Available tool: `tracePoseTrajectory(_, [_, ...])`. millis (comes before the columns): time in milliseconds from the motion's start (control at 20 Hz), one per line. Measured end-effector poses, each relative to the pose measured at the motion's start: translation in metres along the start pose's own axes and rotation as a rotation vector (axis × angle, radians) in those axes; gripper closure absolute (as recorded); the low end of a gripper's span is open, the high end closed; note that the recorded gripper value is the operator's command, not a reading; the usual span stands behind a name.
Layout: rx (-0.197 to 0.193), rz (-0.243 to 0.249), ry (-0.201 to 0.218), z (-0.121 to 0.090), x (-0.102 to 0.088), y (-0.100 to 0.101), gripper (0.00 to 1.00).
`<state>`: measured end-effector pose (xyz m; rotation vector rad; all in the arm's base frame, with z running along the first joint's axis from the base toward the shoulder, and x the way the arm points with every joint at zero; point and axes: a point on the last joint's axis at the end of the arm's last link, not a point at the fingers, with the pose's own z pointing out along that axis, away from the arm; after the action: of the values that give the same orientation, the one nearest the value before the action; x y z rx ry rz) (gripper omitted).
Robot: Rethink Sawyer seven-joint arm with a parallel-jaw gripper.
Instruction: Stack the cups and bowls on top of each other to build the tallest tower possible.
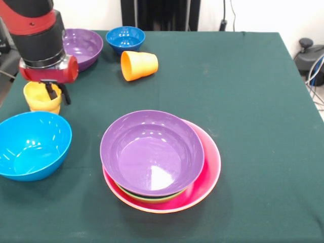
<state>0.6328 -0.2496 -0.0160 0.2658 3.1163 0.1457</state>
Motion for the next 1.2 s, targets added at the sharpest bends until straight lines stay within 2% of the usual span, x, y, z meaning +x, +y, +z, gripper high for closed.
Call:
tracePoseTrajectory(350, [0.021,0.009,-0.029,-0.011,-0.012,-0.011,1.0])
tracePoseTrajectory(700, [0.036,-0.006,-0.032,-0.015,-0.013,-0.008,1.0])
tracePoseTrajectory(900, [0.046,-0.026,-0.021,-0.024,-0.017,0.002,1.0])
tracePoseTrajectory(1200, [0.069,-0.059,-0.001,-0.052,-0.017,0.016,1.0])
